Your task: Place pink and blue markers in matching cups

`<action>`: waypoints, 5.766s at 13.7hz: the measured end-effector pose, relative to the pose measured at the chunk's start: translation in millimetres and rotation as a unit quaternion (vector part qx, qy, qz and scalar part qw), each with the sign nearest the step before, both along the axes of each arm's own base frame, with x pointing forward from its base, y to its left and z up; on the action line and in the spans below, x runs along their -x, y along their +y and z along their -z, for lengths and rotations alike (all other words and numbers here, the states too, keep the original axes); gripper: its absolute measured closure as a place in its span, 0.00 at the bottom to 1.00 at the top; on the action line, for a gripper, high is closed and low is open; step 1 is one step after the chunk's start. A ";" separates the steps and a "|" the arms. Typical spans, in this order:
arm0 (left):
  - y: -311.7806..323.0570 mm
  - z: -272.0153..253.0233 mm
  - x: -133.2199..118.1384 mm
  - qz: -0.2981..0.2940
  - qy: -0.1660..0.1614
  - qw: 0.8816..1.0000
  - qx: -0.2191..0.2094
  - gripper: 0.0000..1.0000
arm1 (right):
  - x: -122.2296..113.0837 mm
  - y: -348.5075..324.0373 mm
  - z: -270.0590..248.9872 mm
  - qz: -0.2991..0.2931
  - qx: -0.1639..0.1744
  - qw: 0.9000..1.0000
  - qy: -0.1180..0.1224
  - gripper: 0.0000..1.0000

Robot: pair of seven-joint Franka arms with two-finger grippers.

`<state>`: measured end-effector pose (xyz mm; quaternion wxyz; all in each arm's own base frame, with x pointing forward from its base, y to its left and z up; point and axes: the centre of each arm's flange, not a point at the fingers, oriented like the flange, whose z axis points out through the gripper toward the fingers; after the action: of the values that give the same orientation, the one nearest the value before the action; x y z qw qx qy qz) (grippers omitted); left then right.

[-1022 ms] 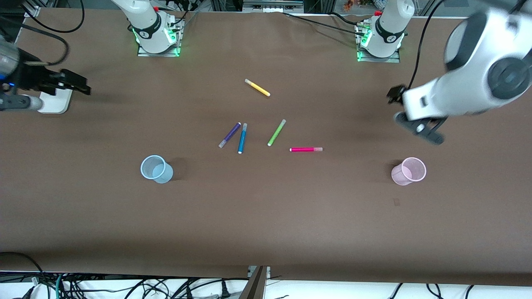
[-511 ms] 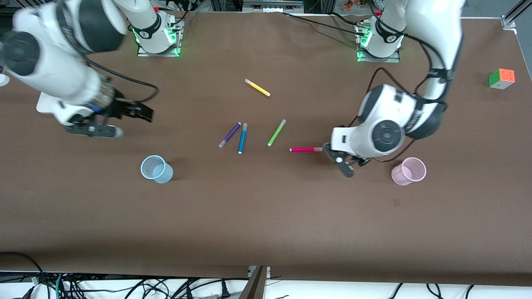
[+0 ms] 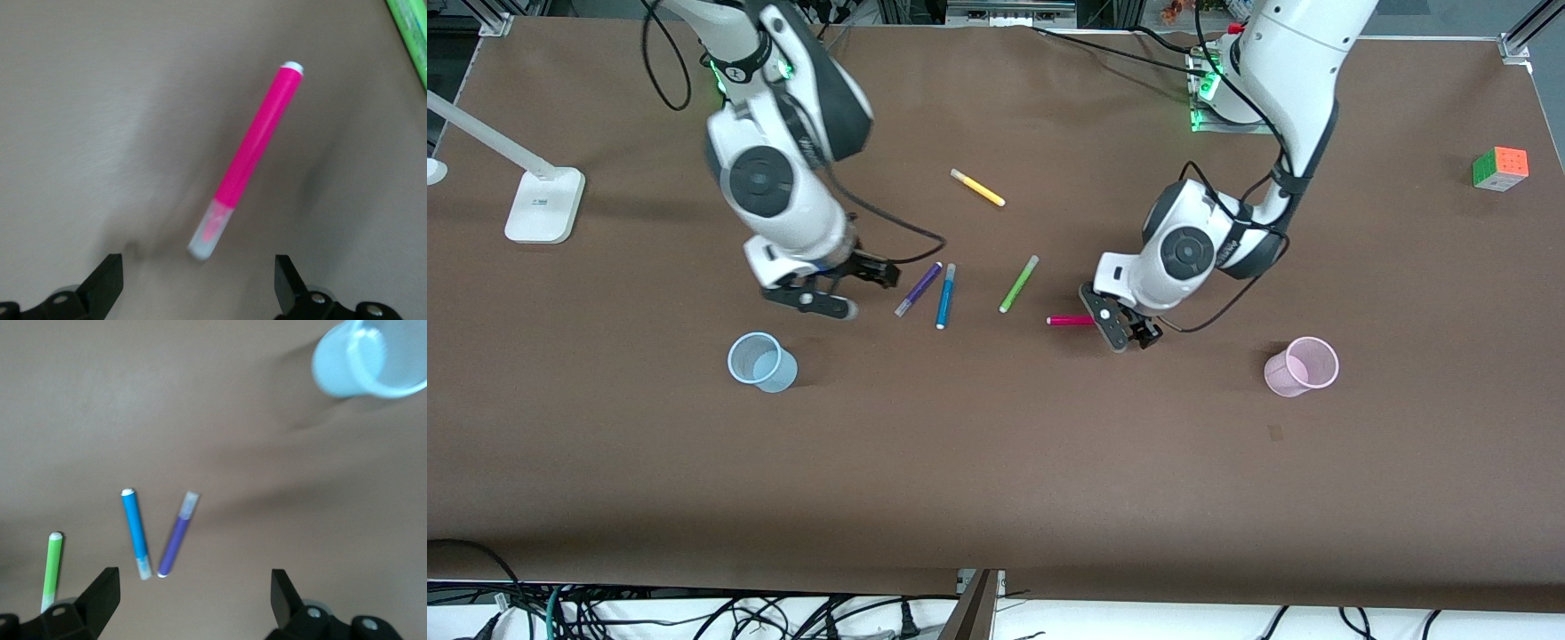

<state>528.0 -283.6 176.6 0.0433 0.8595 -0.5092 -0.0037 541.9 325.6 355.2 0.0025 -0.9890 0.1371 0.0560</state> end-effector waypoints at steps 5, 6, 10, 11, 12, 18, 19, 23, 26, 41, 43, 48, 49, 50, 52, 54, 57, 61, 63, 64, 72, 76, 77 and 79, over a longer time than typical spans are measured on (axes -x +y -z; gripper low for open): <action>-12.0 15.2 13.9 0.040 -0.046 0.998 0.006 0.06 | 4.8 20.9 23.5 0.051 0.003 0.999 -0.003 0.00; -14.1 16.1 15.1 0.042 -0.048 0.998 0.007 0.06 | 8.3 32.3 31.7 0.060 0.000 0.998 -0.008 0.00; -16.6 10.1 13.1 0.048 -0.055 0.997 0.009 0.46 | 25.4 77.5 89.0 0.055 -0.013 0.998 -0.023 0.00; -16.4 8.6 12.1 0.053 -0.057 0.997 0.008 0.55 | 28.3 82.4 102.8 0.051 -0.013 0.998 -0.023 0.00; -14.2 6.5 9.8 0.059 -0.060 0.996 0.008 0.67 | 29.8 84.7 114.9 0.050 -0.012 0.998 -0.022 0.00; 24.0 -15.6 -10.8 0.056 -0.022 0.998 -0.019 0.82 | 37.0 94.2 157.7 0.044 -0.015 0.999 -0.024 0.01; 31.0 -29.3 -16.9 0.055 -0.006 0.998 -0.029 0.82 | 38.4 96.1 164.9 0.042 -0.017 0.999 -0.025 0.01; 70.6 -94.8 -50.5 0.064 0.067 0.994 -0.057 0.82 | 41.4 99.1 184.6 0.041 -0.020 0.999 -0.029 0.09; 95.1 -135.2 -70.8 0.075 0.100 0.989 -0.084 0.82 | 41.4 103.1 182.2 0.038 -0.023 0.998 -0.034 0.45; 221.2 -150.6 -120.6 0.094 0.132 0.855 -0.492 0.82 | -68.4 -61.7 -18.3 0.051 -0.038 0.995 0.075 0.83; 218.4 -130.9 -120.7 0.081 0.129 0.850 -0.504 0.82 | -91.5 -126.5 -36.8 0.067 -0.095 0.988 0.106 0.83; 207.2 -105.9 -120.3 0.085 0.126 0.849 -0.507 0.81 | -113.9 -249.0 -10.6 0.145 -0.235 0.946 0.169 0.83; 204.6 -105.5 -119.9 0.087 0.125 0.849 -0.506 0.76 | -115.4 -266.6 3.7 0.165 -0.258 0.934 0.186 0.83; 202.0 -105.6 -119.6 0.088 0.124 0.849 -0.506 0.65 | -115.9 -282.5 19.1 0.181 -0.281 0.920 0.204 0.83; 193.3 -105.9 -118.7 0.093 0.120 0.849 -0.507 0.46 | -115.6 -311.2 52.2 0.204 -0.327 0.894 0.231 0.83; 186.4 -109.2 -119.3 0.092 0.113 0.849 -0.507 0.26 | -114.0 -331.1 82.6 0.217 -0.368 0.869 0.249 0.83; 182.4 -136.0 -121.4 0.059 0.109 0.877 -0.465 0.00 | -109.1 -346.5 120.2 0.218 -0.406 0.847 0.264 0.83; 194.9 -218.3 -127.4 -0.059 0.095 0.928 -0.354 0.00 | -107.4 -344.2 135.3 0.216 -0.417 0.840 0.272 0.83; 211.4 -255.9 -126.0 -0.153 0.095 0.934 -0.309 0.00 | -107.2 -344.7 137.4 0.218 -0.419 0.838 0.273 0.68; 216.9 -272.6 -124.3 -0.195 0.094 0.932 -0.292 0.00 | -107.2 -345.4 137.7 0.219 -0.420 0.838 0.273 0.57; 267.2 -421.2 -88.5 -0.436 0.054 0.891 -0.117 0.00 | -137.3 -353.8 10.5 0.149 -0.388 0.872 0.260 0.01; 292.3 -433.3 -37.2 -0.463 0.009 0.884 -0.063 0.00 | -121.6 -348.1 -132.8 0.083 -0.235 0.952 0.177 0.00; 290.4 -427.0 -23.5 -0.470 0.009 0.880 -0.063 0.00 | -110.2 -338.9 -170.0 0.070 -0.201 0.965 0.155 0.00; 287.2 -415.2 -7.9 -0.484 0.022 0.872 -0.069 0.00 | -81.8 -322.7 -233.8 0.036 -0.139 0.983 0.114 0.00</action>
<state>535.8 3.7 591.8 -0.0088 0.9989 -0.0274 -0.0362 623.7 2.9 589.0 0.1266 -0.9605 0.1629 0.1870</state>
